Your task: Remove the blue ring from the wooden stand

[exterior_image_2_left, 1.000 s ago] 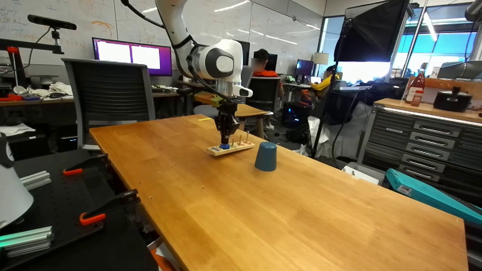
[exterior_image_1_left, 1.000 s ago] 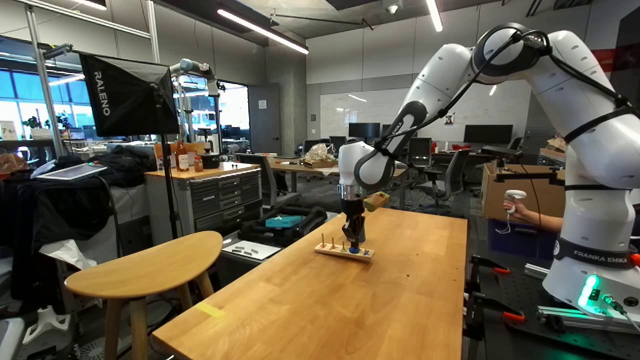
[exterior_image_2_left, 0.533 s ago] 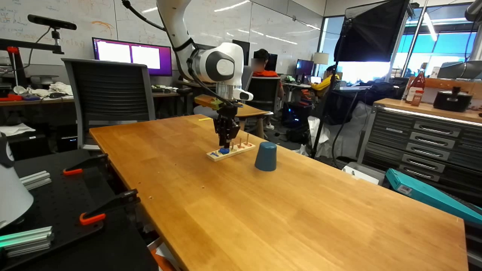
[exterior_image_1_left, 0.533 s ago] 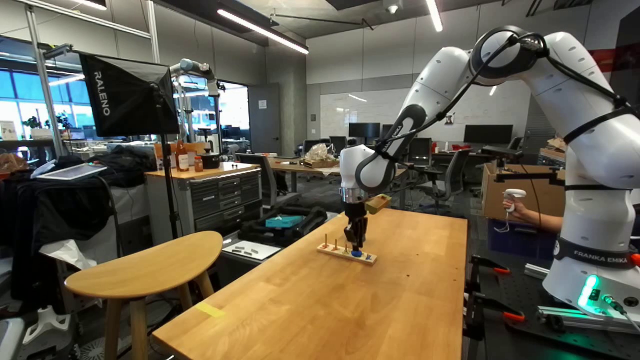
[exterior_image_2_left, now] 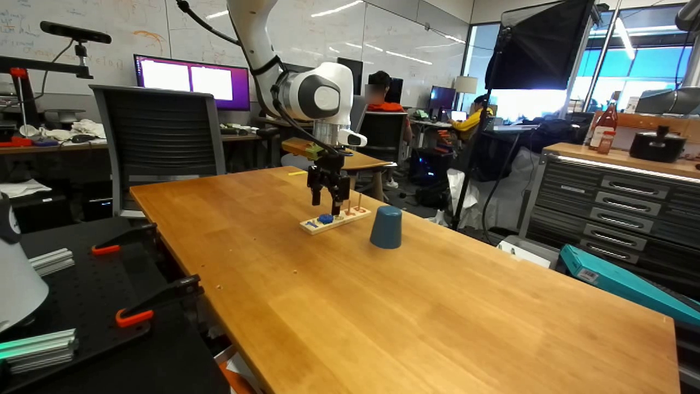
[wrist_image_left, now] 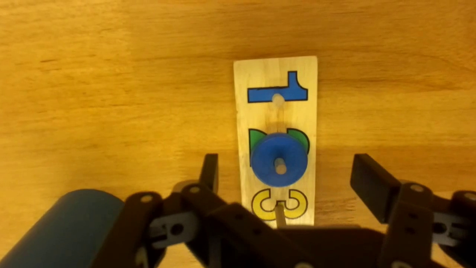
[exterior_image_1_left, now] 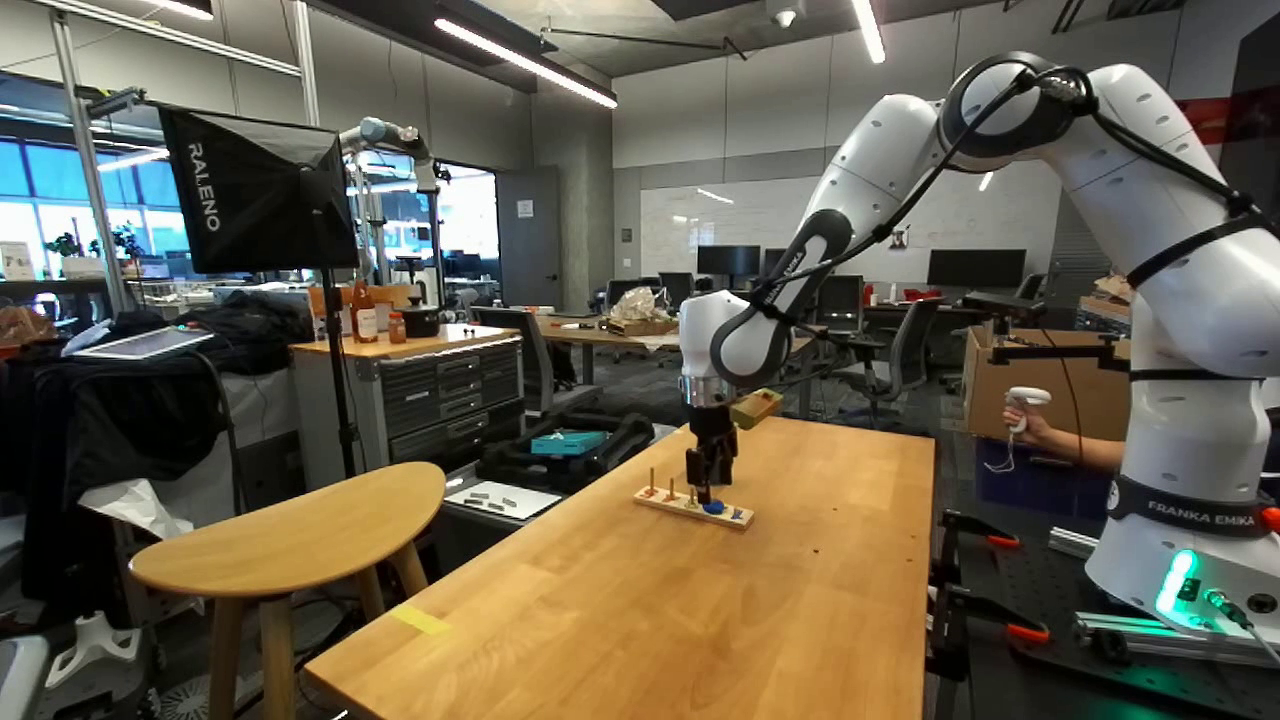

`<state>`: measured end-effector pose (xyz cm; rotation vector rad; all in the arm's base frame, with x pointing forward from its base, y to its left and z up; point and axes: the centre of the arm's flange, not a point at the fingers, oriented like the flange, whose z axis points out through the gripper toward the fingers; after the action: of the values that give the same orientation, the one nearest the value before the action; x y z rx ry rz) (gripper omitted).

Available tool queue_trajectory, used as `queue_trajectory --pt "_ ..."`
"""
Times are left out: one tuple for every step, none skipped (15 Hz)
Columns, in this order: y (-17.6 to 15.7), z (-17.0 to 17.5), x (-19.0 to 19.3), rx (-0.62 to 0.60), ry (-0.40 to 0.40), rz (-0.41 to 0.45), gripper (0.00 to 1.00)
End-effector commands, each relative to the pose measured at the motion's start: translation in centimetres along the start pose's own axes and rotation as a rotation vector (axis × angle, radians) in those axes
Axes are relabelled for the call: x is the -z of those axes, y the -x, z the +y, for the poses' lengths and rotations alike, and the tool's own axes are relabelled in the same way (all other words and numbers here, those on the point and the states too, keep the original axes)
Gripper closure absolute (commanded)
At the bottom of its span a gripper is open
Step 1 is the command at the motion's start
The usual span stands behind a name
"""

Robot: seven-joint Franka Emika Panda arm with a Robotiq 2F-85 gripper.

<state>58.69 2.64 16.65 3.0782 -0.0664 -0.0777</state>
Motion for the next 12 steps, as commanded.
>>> queue_trajectory --pt "-0.2 0.5 -0.8 0.009 -0.008 0.003 0.00" --pt "-0.3 0.5 -1.0 0.008 -0.007 0.002 0.00" --pt "-0.2 0.6 -1.3 0.008 -0.006 0.000 0.00" --pt "-0.2 0.6 -1.6 0.008 -0.005 -0.002 0.00" --pt "-0.2 0.7 -1.8 0.008 -0.004 -0.004 0.00" --pt "-0.2 0.7 -2.0 0.007 -0.005 -0.005 0.00" --pt "-0.2 0.7 -2.1 0.010 -0.004 -0.002 0.01" --pt "-0.1 0.7 -2.2 0.013 -0.003 0.002 0.26" --pt "-0.2 0.7 -2.3 0.014 -0.003 0.004 0.26" --pt "-0.3 0.7 -2.5 0.014 -0.004 0.007 0.29" --pt "-0.3 0.7 -2.6 0.016 -0.005 0.011 0.39" --pt "-0.4 0.8 -2.7 0.017 -0.006 0.015 0.47"
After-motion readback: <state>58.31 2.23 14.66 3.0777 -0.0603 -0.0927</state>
